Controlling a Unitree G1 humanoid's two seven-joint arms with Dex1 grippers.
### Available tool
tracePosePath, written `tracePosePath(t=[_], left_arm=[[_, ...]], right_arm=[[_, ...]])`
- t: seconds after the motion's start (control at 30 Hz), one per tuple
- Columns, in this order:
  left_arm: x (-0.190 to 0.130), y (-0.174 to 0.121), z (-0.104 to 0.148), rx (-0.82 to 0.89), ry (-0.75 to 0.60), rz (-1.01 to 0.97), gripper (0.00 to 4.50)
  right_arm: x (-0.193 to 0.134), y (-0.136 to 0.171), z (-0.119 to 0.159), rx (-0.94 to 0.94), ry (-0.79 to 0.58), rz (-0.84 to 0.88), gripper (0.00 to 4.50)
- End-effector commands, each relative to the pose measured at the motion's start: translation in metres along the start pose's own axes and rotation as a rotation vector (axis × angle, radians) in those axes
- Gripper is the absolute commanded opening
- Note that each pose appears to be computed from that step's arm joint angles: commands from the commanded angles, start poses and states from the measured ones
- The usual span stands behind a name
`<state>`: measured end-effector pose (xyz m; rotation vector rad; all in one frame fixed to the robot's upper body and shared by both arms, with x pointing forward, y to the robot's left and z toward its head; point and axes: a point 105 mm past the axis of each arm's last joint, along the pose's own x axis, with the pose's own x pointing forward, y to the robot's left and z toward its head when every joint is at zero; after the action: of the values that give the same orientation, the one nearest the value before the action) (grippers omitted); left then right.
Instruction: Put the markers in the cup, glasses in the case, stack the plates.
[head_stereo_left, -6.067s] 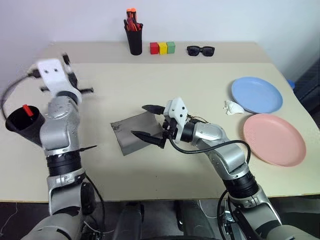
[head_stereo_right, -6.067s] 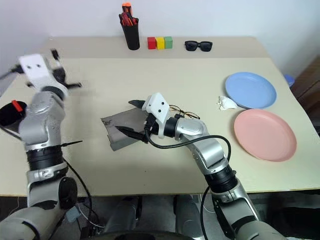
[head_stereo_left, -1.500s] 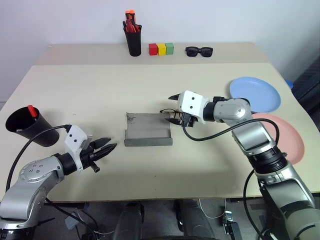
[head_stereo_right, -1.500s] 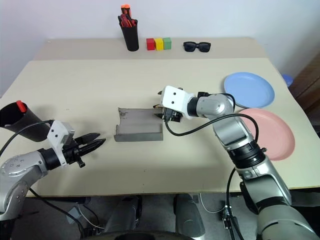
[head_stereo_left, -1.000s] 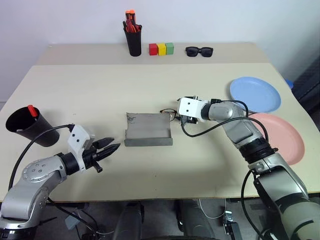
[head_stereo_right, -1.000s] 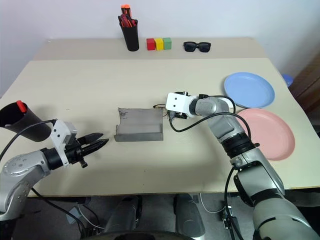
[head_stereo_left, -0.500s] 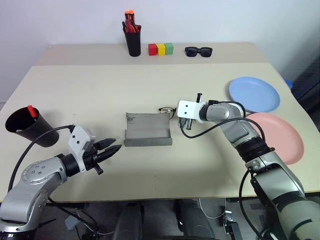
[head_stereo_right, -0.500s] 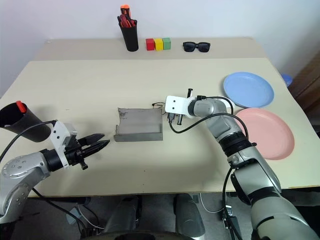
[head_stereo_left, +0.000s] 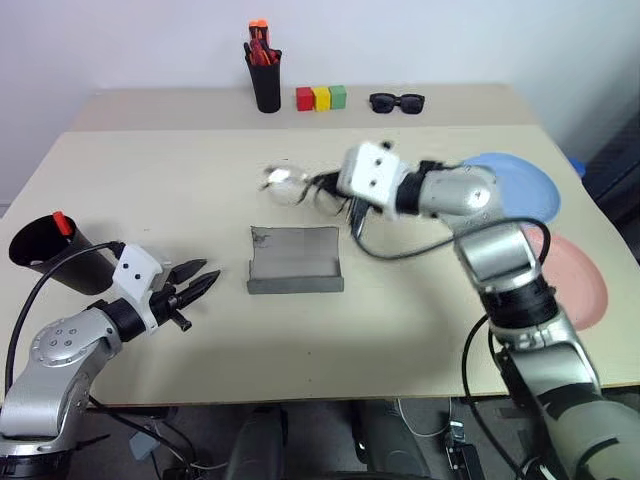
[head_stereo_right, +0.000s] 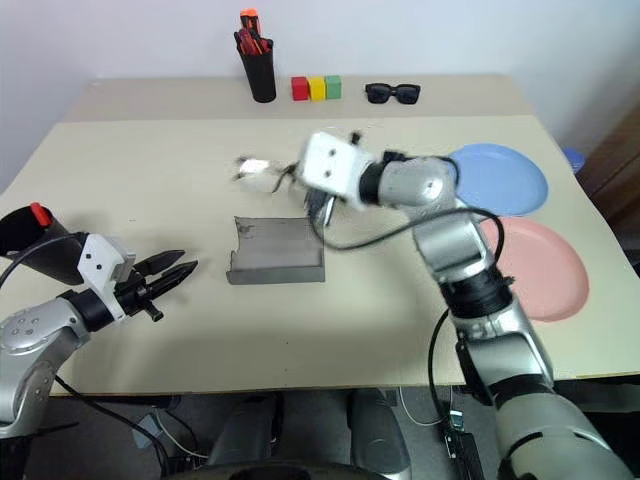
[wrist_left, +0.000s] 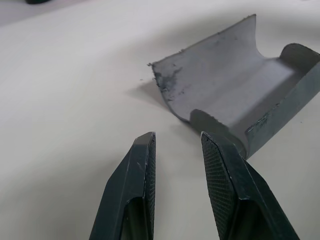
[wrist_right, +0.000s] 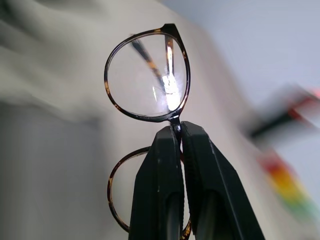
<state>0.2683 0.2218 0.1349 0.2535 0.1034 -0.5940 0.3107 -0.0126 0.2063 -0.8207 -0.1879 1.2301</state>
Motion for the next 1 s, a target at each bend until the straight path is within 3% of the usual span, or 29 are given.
tracePosePath(t=[0.03,0.37,0.8,1.0], left_arm=[[-0.002,0.008,0.019,0.047,-0.053,0.024,1.42],[0.010,0.005,0.032,0.053,-0.090,-0.002,1.42],[0.022,0.009,0.037,0.062,-0.101,-0.013,1.42],[0.024,0.008,0.035,0.064,-0.103,-0.014,1.42]], right_arm=[[0.015,0.013,-0.012,0.092,0.072,-0.034,0.02],[0.026,0.006,-0.046,0.071,0.221,-0.183,0.02],[0.027,0.023,-0.040,0.028,0.211,-0.105,0.02],[0.029,0.018,-0.040,-0.107,0.203,-0.128,0.02]])
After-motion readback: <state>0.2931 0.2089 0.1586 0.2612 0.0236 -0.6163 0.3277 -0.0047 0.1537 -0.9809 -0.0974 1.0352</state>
